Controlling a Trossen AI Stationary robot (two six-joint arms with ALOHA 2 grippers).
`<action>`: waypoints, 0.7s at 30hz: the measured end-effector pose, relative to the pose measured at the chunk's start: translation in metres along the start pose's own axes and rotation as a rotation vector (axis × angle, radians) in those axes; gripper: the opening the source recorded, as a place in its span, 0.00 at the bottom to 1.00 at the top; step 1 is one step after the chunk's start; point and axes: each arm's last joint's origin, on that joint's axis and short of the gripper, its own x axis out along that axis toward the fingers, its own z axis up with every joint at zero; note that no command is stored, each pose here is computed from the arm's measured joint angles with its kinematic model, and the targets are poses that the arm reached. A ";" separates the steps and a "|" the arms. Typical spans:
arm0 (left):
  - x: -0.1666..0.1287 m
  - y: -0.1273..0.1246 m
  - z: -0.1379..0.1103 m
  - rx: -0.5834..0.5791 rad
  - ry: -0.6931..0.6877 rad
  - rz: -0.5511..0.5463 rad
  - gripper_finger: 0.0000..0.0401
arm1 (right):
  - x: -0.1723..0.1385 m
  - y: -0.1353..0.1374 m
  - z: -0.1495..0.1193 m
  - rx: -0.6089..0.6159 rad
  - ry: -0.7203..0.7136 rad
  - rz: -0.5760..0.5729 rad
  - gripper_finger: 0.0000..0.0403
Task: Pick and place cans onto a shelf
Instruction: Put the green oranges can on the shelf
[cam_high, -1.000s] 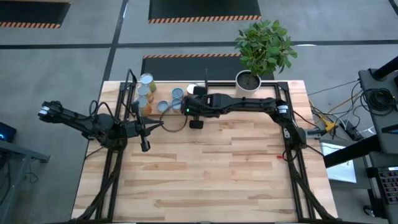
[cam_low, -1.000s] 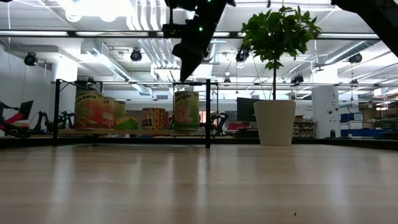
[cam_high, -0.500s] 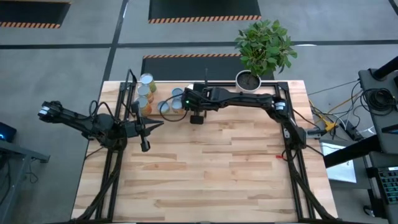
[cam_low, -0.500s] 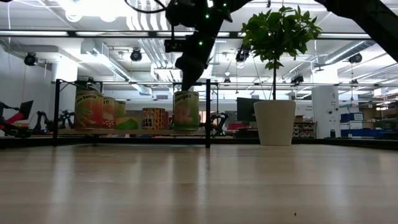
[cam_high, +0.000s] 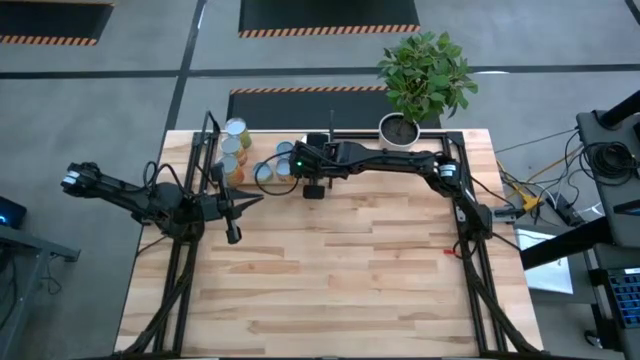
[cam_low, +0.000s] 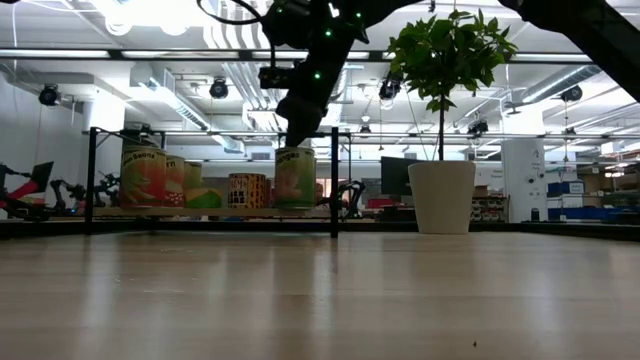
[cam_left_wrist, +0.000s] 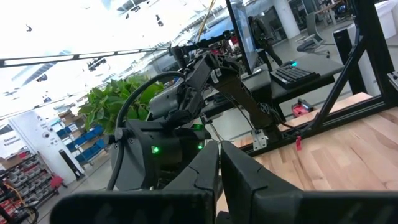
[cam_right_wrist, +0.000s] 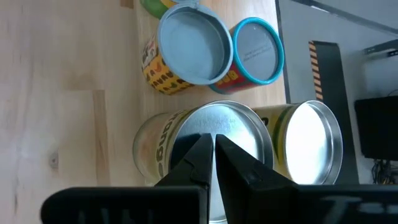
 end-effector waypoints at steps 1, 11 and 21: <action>0.000 0.000 0.000 0.000 0.000 0.000 0.00 | 0.000 0.000 0.000 -0.001 -0.001 -0.001 0.03; 0.000 0.000 0.000 0.000 0.000 0.000 0.00 | 0.001 -0.002 -0.001 -0.018 0.004 -0.001 0.03; 0.000 0.000 0.000 0.000 0.000 0.000 0.00 | 0.003 -0.007 -0.003 -0.019 0.018 -0.010 0.03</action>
